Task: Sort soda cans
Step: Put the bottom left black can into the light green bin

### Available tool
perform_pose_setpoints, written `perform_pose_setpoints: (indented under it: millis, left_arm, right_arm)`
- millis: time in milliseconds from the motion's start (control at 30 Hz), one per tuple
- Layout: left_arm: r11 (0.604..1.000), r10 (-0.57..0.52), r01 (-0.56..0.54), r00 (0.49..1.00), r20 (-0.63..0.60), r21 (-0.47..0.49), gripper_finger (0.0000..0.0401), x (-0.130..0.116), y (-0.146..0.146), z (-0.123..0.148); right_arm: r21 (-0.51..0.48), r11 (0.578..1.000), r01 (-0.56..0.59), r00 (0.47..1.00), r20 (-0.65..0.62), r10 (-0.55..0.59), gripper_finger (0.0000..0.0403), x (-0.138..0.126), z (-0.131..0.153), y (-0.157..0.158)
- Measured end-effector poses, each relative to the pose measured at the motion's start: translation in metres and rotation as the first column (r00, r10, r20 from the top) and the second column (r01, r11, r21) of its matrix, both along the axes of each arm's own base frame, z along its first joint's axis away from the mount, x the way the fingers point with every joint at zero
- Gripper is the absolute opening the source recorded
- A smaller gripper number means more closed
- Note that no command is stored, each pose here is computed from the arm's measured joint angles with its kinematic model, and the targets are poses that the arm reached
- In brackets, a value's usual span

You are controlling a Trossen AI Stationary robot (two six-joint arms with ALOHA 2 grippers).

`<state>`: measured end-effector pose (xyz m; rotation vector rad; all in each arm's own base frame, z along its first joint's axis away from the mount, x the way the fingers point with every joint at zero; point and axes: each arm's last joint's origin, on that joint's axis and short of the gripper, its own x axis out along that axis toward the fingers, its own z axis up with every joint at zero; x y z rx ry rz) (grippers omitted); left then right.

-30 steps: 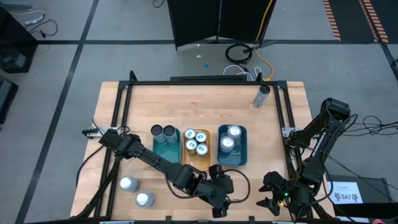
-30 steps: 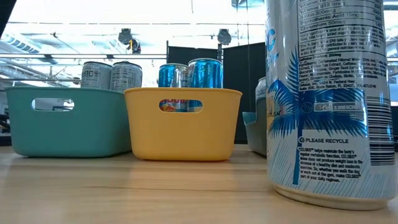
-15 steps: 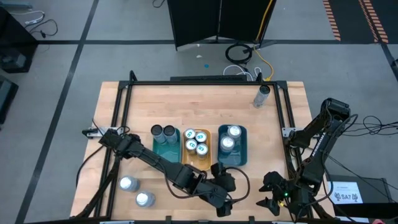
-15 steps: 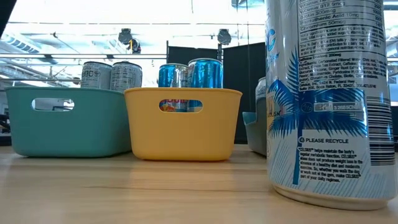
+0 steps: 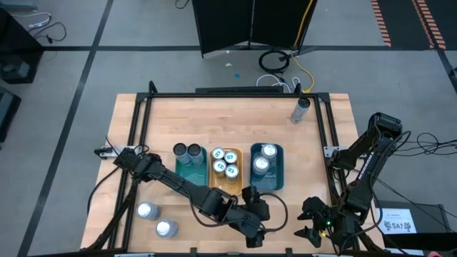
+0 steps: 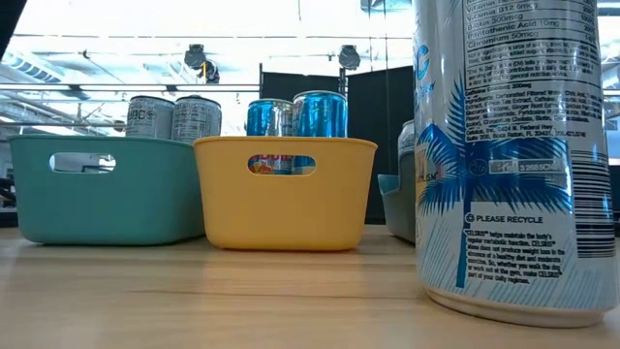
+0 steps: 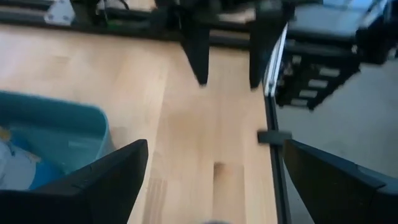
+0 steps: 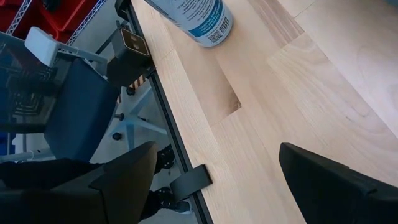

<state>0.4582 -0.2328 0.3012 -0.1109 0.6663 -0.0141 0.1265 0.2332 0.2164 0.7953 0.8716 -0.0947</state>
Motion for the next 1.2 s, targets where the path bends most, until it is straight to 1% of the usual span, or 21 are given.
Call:
perform_pose_setpoints:
  millis: [67,233,367,500,567,733,800,900,1000,1200]
  left_arm:
    - [1.000,-0.004,0.004,0.999,-0.032,0.008,0.0379,-0.002,0.001,-0.002]
    - [1.000,-0.016,0.017,0.998,-0.060,0.015,0.0379,-0.004,0.000,-0.004]
    - [0.999,-0.044,0.048,0.989,-0.141,0.022,0.0379,-0.008,0.000,-0.013]
    - [0.997,-0.075,0.078,0.979,-0.192,0.007,0.0379,-0.007,-0.002,-0.023]
    - [0.996,-0.093,0.093,0.976,-0.198,-0.010,0.0379,-0.006,-0.004,-0.027]
    - [0.993,-0.119,0.119,0.956,-0.270,-0.016,0.0379,-0.007,-0.005,-0.038]
    - [0.992,-0.122,0.124,0.947,-0.296,-0.014,0.0379,-0.009,-0.005,-0.041]
    - [0.992,-0.125,0.126,0.946,-0.299,-0.015,0.0377,-0.009,-0.005,-0.040]
    - [0.992,-0.122,0.126,0.939,-0.320,-0.008,0.0365,-0.011,-0.004,-0.041]
    - [0.993,-0.116,0.114,0.937,-0.330,-0.024,0.0319,-0.012,-0.004,-0.042]
  right_arm:
    - [0.000,1.000,0.000,1.000,0.000,0.000,0.0331,0.000,0.000,0.000]
    - [-0.002,1.000,-0.002,1.000,0.001,0.002,0.0331,0.000,0.000,0.000]
    - [-0.003,1.000,-0.003,1.000,0.001,0.003,0.0331,0.000,0.000,0.000]
    - [-0.008,1.000,-0.005,1.000,0.002,0.005,0.0331,0.000,0.000,0.000]
    - [-0.010,1.000,-0.007,1.000,0.003,0.007,0.0331,0.000,0.000,0.000]
    - [-0.013,1.000,-0.005,1.000,0.005,0.005,0.0331,0.000,0.000,0.000]
    - [-0.011,1.000,-0.002,1.000,0.004,0.003,0.0331,0.000,0.000,0.000]
    - [-0.010,1.000,-0.001,1.000,0.004,0.001,0.0331,0.000,0.000,0.000]
    - [-0.009,1.000,-0.001,1.000,0.004,0.001,0.0331,0.000,0.000,0.000]
    - [-0.007,1.000,0.001,1.000,0.004,-0.001,0.0331,0.000,0.000,0.000]
